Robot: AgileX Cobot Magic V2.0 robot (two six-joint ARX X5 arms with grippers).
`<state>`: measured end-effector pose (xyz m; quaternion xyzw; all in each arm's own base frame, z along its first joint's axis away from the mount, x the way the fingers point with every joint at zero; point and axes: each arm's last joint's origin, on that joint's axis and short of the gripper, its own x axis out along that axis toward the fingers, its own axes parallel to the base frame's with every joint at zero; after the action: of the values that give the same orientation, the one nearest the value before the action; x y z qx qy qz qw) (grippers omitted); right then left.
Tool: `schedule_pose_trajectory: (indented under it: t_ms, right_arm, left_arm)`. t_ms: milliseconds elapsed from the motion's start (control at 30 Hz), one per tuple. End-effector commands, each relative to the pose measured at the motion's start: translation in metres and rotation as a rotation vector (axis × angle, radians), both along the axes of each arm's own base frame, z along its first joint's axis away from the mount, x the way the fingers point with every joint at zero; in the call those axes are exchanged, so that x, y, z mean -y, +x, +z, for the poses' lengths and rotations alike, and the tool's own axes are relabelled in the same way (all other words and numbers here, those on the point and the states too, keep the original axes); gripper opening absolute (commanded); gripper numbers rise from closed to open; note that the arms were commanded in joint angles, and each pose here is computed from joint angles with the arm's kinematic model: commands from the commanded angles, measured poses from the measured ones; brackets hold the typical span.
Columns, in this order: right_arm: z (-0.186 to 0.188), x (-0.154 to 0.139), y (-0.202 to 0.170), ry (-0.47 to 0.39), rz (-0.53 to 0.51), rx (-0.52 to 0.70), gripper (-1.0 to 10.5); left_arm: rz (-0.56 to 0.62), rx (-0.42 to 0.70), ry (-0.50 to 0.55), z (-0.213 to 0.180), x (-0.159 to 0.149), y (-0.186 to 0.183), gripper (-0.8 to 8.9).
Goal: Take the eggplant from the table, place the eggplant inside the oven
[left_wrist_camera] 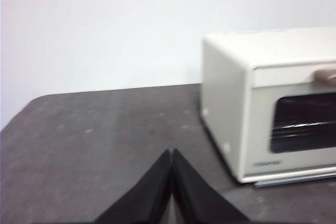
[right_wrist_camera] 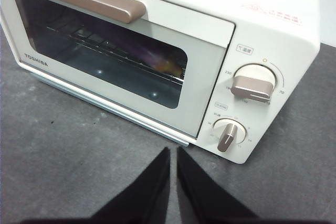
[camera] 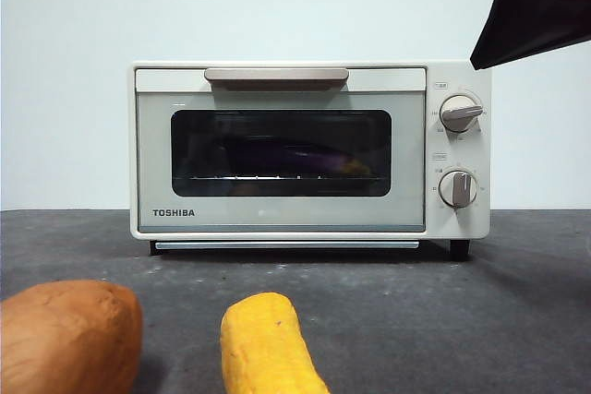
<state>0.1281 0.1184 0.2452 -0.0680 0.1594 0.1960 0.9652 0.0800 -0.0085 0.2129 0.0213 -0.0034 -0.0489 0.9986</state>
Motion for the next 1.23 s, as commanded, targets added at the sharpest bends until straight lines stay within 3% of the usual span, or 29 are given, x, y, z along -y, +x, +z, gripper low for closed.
schedule_pose_trajectory:
  t_ms: [33, 467, 1233]
  right_arm:
    - [0.002, -0.002, 0.000, 0.017, 0.000, 0.006, 0.0]
    - [0.005, -0.002, 0.001, 0.036, 0.000, 0.023, 0.0]
    - [0.005, -0.002, 0.001, 0.023, 0.005, 0.031, 0.0]
  left_arm:
    - [0.033, -0.042, 0.020, -0.013, -0.002, 0.004, 0.08]
    - [0.058, -0.193, 0.029, -0.067, -0.004, 0.016, 0.08]
    - [0.057, -0.142, 0.024, -0.062, -0.004, 0.017, 0.08]
